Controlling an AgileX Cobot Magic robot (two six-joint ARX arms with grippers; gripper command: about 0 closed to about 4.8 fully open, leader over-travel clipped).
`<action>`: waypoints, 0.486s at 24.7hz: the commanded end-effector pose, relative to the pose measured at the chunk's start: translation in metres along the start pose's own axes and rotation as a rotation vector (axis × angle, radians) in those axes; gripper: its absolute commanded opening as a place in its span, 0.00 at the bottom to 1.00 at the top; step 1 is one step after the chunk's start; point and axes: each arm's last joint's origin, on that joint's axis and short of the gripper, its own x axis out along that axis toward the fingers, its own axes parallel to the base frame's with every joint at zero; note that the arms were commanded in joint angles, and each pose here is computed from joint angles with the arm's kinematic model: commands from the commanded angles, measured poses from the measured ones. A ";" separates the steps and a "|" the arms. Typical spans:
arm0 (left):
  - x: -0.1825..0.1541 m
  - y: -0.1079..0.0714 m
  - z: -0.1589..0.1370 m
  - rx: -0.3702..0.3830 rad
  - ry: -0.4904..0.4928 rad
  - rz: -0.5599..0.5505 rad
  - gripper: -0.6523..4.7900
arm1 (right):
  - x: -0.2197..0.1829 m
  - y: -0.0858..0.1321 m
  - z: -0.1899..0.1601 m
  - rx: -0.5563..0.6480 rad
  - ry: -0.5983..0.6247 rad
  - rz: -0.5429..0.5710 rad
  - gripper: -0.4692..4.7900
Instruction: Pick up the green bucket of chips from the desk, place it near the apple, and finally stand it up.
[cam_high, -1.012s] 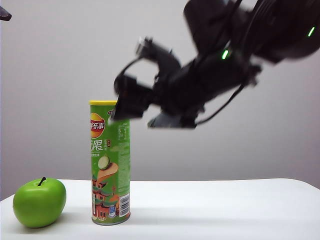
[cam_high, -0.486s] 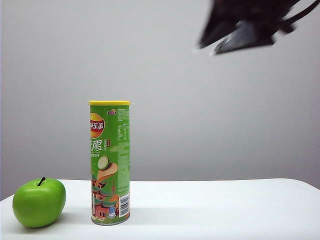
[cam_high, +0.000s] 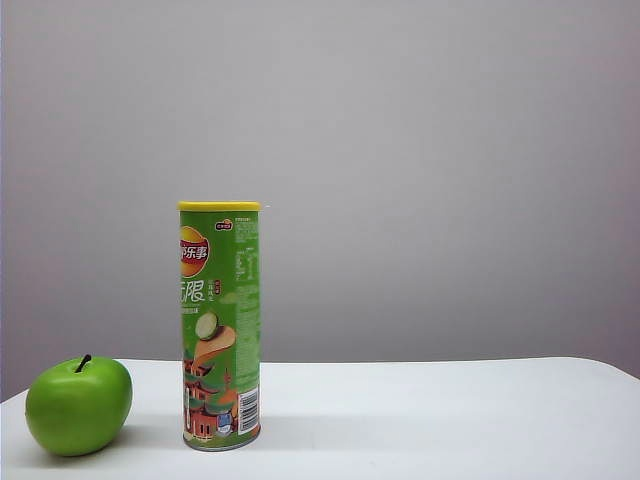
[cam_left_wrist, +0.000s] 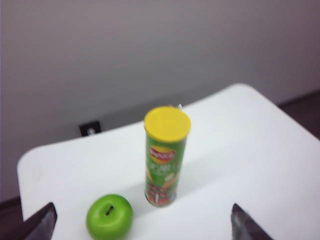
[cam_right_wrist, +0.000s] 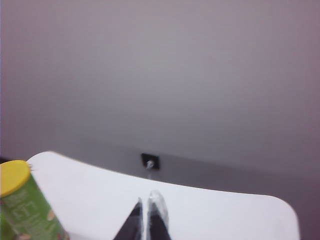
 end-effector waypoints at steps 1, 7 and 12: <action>-0.004 0.000 -0.015 -0.046 -0.031 0.092 0.90 | -0.013 -0.008 -0.014 -0.001 -0.030 -0.086 0.12; -0.017 -0.003 -0.043 -0.113 -0.154 0.272 0.67 | -0.051 -0.019 -0.057 0.068 -0.190 -0.197 0.10; -0.024 -0.003 -0.043 -0.214 -0.240 0.368 0.61 | -0.055 -0.023 -0.079 0.123 -0.247 -0.243 0.08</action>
